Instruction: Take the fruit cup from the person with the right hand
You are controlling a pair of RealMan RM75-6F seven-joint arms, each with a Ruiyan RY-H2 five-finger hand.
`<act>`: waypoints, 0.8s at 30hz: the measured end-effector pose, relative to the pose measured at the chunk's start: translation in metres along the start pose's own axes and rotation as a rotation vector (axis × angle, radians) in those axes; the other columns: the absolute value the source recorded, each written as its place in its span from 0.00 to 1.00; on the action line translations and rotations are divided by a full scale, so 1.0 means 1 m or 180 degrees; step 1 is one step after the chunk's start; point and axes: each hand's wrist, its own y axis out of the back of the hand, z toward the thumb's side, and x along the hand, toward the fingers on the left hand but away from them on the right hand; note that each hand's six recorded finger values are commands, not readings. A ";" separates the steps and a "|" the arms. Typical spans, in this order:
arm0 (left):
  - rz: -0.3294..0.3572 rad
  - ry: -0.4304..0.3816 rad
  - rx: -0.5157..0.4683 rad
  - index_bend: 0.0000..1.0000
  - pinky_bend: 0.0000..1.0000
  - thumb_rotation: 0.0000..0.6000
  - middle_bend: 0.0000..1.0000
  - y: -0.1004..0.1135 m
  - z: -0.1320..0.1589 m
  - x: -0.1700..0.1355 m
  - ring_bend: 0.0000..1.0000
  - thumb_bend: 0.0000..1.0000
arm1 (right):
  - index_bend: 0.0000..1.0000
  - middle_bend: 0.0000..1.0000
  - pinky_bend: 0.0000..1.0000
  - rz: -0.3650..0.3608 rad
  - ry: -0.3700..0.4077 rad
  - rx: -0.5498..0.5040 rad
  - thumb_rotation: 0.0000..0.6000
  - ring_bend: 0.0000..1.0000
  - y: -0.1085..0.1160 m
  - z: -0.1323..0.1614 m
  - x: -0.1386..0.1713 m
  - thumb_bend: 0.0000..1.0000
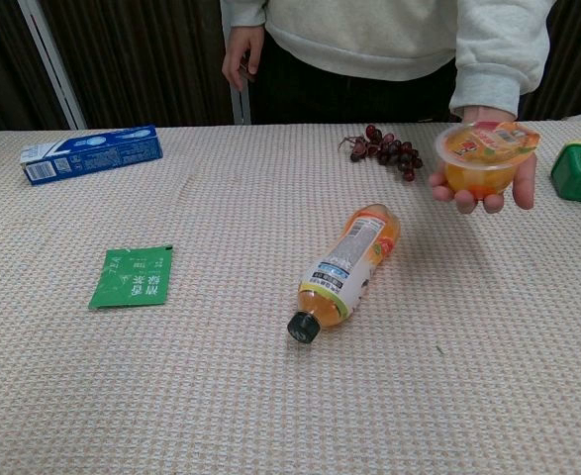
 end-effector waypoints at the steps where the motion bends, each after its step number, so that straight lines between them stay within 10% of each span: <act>1: 0.0000 -0.0001 0.0002 0.06 0.00 1.00 0.00 0.000 0.000 0.000 0.00 0.24 | 0.00 0.00 0.00 -0.0001 0.0003 0.0004 1.00 0.00 0.000 0.000 0.000 0.13; 24: 0.0006 0.0013 0.0011 0.06 0.00 1.00 0.00 -0.001 0.000 0.002 0.00 0.24 | 0.05 0.00 0.00 0.0063 0.0159 -0.0389 1.00 0.00 0.016 0.036 -0.011 0.13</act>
